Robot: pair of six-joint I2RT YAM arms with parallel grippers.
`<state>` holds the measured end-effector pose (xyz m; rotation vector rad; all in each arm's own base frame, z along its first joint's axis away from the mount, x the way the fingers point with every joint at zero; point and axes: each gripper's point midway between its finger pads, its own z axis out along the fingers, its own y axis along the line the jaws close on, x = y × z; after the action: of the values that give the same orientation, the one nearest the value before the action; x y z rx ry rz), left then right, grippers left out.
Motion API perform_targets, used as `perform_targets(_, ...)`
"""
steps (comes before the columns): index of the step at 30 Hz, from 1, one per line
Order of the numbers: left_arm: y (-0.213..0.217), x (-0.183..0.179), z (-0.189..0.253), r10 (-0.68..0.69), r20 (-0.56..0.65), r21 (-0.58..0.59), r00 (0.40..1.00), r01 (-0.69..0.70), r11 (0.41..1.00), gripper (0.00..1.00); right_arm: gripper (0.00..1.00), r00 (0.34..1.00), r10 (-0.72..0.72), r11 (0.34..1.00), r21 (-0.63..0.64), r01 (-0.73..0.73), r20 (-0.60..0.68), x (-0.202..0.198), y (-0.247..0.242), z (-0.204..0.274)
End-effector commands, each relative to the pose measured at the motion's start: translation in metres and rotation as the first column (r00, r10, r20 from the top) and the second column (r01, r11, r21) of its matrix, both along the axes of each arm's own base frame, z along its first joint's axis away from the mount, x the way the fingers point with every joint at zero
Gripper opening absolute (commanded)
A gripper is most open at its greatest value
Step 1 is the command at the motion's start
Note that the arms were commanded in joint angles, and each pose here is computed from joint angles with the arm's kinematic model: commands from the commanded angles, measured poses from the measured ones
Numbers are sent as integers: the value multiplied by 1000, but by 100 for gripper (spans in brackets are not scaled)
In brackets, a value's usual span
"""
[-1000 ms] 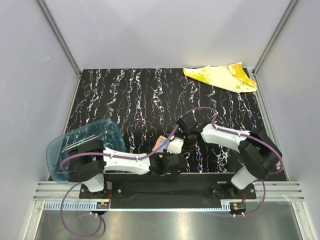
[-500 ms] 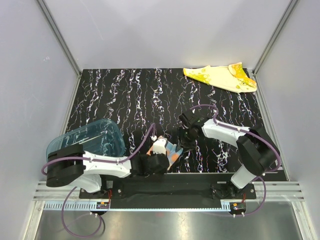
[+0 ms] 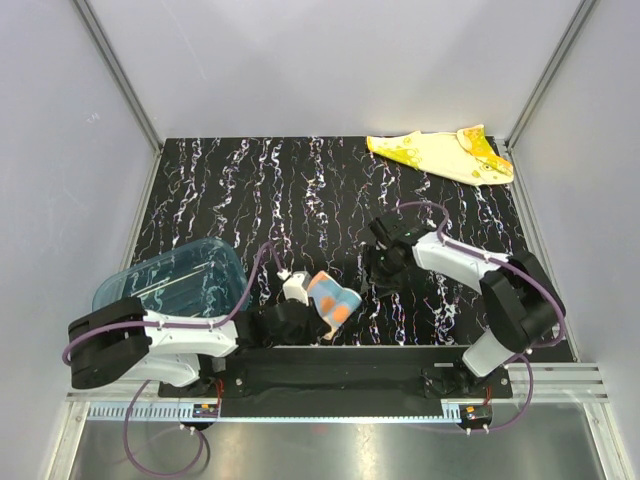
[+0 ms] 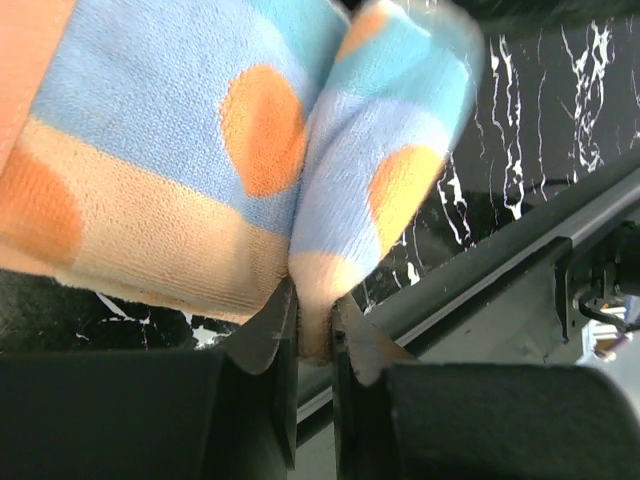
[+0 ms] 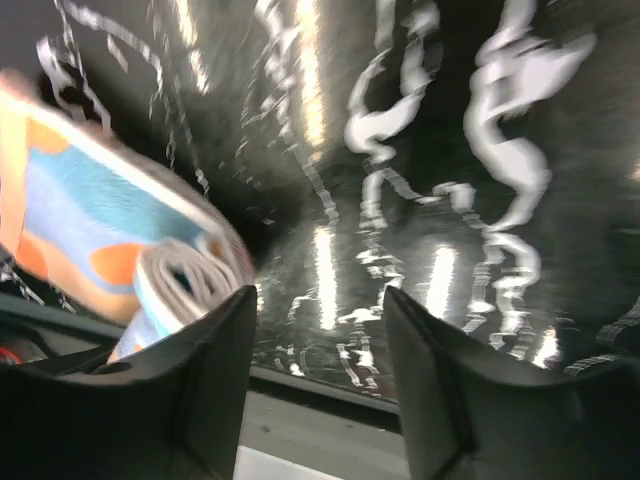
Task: Roll the towels
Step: Roll the towel
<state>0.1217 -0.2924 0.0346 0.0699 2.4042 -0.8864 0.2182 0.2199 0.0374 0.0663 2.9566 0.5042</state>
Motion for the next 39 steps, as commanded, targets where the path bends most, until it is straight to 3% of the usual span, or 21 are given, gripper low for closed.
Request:
perform_targets(1,-5,-7,0,-24,-54,-68,998,20,997,0,62,989,-37,998,-40,43,142,31,-22,32)
perform_targets(8,-6,-5,-5,-10,-134,-152,991,-11,988,0,67,970,20,970,232,-78,241,14,9,78)
perform_targets(15,2,-1,-14,44,-206,-164,977,-79,983,0,66,985,28,911,401,-95,170,-20,24,44)
perform_targets(25,17,1,-27,119,-292,-163,949,-172,972,0,68,983,50,862,490,-132,177,-27,49,29)
perform_targets(39,23,-2,-36,94,-368,-181,925,-171,969,0,64,988,85,849,509,-138,125,-35,76,-8)
